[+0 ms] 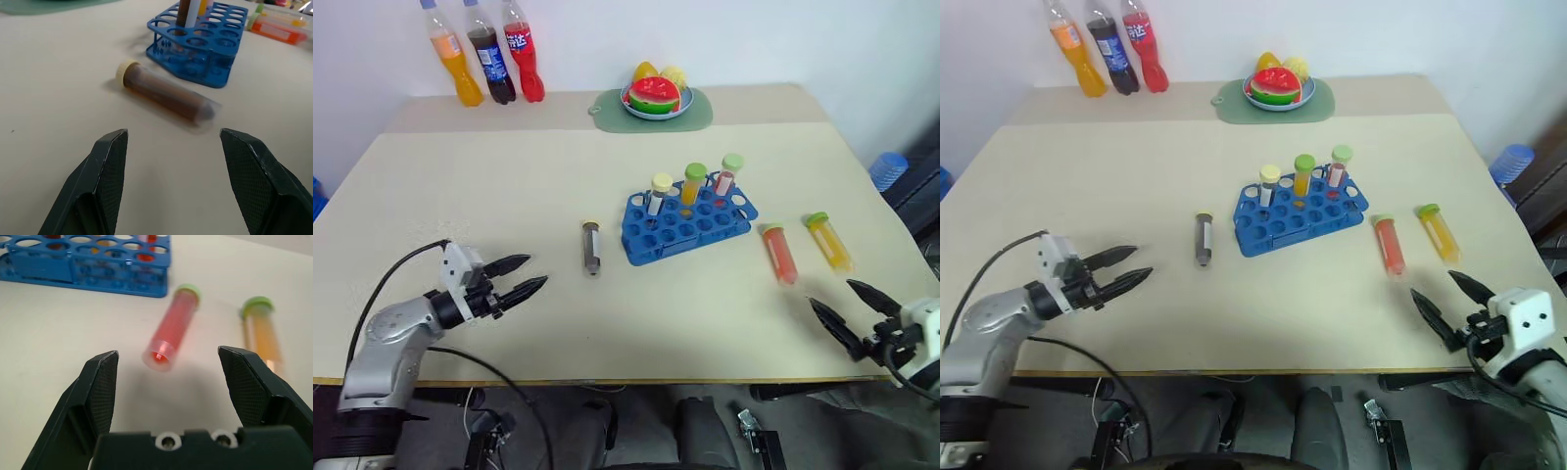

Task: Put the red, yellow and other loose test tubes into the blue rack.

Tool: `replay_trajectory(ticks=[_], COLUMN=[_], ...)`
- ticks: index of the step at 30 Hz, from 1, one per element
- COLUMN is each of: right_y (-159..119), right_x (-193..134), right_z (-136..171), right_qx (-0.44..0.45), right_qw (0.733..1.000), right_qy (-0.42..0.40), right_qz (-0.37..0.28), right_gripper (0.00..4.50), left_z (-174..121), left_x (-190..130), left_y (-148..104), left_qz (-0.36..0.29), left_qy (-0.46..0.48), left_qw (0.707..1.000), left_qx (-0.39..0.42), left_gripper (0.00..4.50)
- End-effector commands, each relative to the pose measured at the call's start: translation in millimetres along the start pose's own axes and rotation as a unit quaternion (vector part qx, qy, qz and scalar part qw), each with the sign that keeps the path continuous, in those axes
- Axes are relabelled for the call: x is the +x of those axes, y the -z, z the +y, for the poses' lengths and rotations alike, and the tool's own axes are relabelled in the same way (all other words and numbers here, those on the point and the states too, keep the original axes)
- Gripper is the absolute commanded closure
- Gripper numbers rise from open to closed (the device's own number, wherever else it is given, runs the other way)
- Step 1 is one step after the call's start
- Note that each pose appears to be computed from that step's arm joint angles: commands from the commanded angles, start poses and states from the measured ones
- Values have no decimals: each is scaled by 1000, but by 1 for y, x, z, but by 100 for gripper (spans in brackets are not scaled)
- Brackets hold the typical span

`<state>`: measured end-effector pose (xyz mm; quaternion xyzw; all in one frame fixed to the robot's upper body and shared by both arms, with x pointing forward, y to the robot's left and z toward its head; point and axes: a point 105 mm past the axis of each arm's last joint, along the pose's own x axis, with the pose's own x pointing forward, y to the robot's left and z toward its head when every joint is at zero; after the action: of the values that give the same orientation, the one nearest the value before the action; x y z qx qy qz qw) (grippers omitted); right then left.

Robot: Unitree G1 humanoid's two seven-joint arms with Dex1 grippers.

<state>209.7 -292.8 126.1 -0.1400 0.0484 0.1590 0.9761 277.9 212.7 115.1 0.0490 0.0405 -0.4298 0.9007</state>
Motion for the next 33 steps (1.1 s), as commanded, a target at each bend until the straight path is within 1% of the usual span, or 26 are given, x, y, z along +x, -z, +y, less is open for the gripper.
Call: replay_trajectory(ticks=[1, 4, 8, 13, 16, 20, 22, 24, 26, 31, 33], right_y=[-16, -17, -22, -33, -33, -40, -48, -56, -61, -65, -71], right_x=[-2, 3, 9, 16, 24, 42, 55, 66, 76, 90, 96], right_z=[-1, 0, 0, -7, -20, -47, -53, -58, -69, -83, -81], right_qx=[-21, -25, -29, -24, -12, -3, 27, 35, 36, 63, 72], right_qw=[1000, 999, 999, 999, 1000, 995, 995, 994, 992, 985, 986], right_qy=[-4, -4, -5, 3, 19, 74, 55, 41, 47, 48, 31], right_qz=[-18, -22, -32, -44, 8, 65, 79, 94, 113, 152, 148], right_gripper=[89, 89, 89, 89, 89, 89, 89, 89, 89, 89, 89], left_z=[-2, -2, -4, -12, -22, -35, -42, -46, -48, -57, -60], left_x=[1, 8, 11, 17, 25, 34, 40, 46, 50, 54, 53], left_y=[-11, -20, -23, -35, -43, -51, -55, -58, -59, -59, -57], left_qz=[-5, -31, -30, -41, -47, -52, -57, -60, -61, -65, -63], left_qy=[17, 26, 34, 60, 82, 113, 130, 143, 151, 163, 165], left_qw=[1000, 999, 999, 997, 994, 990, 987, 985, 983, 981, 981], left_qx=[9, 5, 15, 35, 49, 65, 68, 77, 85, 80, 79], left_gripper=[143, 143, 143, 143, 143, 143, 143, 143, 143, 143, 143])
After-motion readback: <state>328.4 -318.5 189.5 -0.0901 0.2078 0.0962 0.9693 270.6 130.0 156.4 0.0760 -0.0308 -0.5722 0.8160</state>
